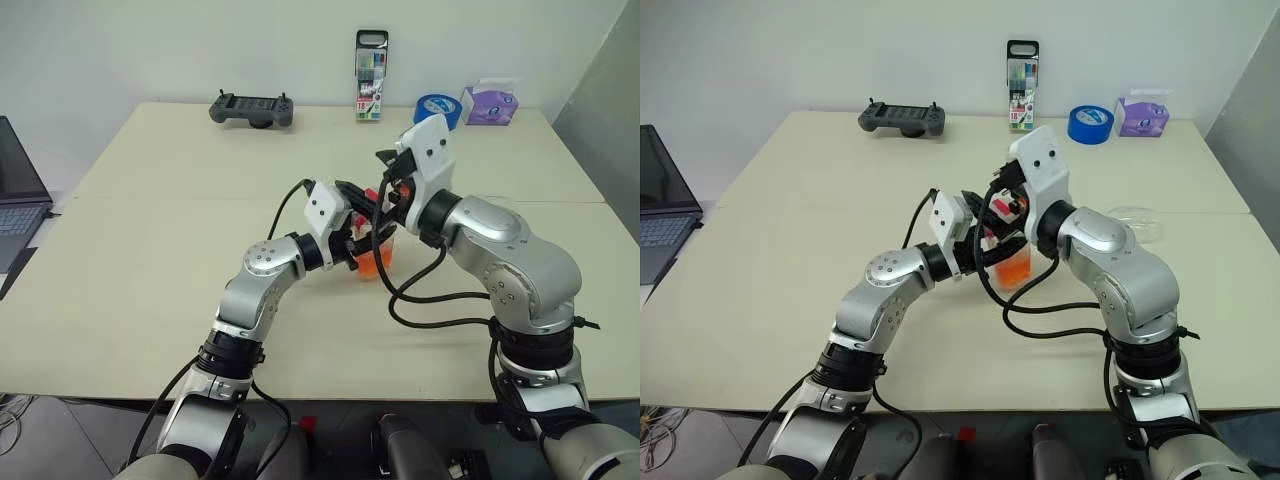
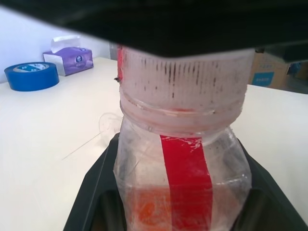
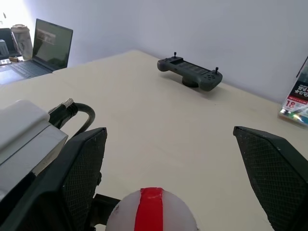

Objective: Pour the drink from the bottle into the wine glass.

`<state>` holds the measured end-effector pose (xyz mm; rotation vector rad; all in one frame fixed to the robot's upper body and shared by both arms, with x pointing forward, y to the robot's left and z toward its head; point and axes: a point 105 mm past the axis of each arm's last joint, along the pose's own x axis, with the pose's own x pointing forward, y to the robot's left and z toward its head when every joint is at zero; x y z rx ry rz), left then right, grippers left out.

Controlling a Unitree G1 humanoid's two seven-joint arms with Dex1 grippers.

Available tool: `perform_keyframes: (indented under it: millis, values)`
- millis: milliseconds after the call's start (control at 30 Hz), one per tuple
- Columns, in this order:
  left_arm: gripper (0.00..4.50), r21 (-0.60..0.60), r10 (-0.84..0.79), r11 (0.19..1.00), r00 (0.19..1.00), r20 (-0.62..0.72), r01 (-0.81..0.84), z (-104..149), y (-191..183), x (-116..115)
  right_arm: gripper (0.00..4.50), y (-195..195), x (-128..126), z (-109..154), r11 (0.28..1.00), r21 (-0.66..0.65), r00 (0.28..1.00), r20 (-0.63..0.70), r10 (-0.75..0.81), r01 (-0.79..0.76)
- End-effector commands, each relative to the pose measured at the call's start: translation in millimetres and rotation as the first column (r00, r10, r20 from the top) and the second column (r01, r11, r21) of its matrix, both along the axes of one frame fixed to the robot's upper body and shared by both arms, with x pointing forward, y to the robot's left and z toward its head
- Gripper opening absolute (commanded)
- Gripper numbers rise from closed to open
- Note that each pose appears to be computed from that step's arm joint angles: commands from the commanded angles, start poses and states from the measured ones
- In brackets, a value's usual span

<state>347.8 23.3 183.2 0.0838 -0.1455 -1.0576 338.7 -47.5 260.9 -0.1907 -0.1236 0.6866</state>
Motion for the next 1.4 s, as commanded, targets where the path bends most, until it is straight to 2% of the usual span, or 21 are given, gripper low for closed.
perform_keyframes:
  millis: [33, 167, 633, 800, 1067, 1400]
  values:
    - [1.85, -0.016, -0.028, 0.999, 0.997, 0.074, 0.03, 19, -6, -4, 4.5, -15, -1, 6, 0.999, -0.012, 0.998, 0.032, -0.052, 0.053]
    - [1.85, -0.018, -0.027, 0.999, 0.997, 0.075, 0.028, 19, -6, -4, 4.5, -21, -2, 1, 0.998, -0.038, 0.998, 0.02, -0.059, 0.059]
    - [1.84, -0.018, -0.017, 1.0, 0.997, 0.074, 0.018, 18, -4, -3, 4.5, 11, -12, -3, 0.999, -0.031, 1.0, -0.013, 0.016, -0.017]
    - [1.84, -0.018, -0.017, 1.0, 0.997, 0.074, 0.018, 18, -5, -4, 4.5, 6, -7, -12, 0.998, -0.049, 0.999, -0.034, -0.027, 0.025]
    - [1.84, -0.013, -0.016, 1.0, 0.997, 0.079, 0.017, 18, -5, -3, 4.5, -21, 13, -1, 0.981, 0.017, 0.981, -0.012, -0.193, 0.193]
    - [1.84, -0.008, -0.017, 1.0, 0.997, 0.081, 0.017, 18, -5, -2, 4.5, -41, -1, -9, 0.978, 0.007, 0.977, -0.039, -0.207, 0.208]
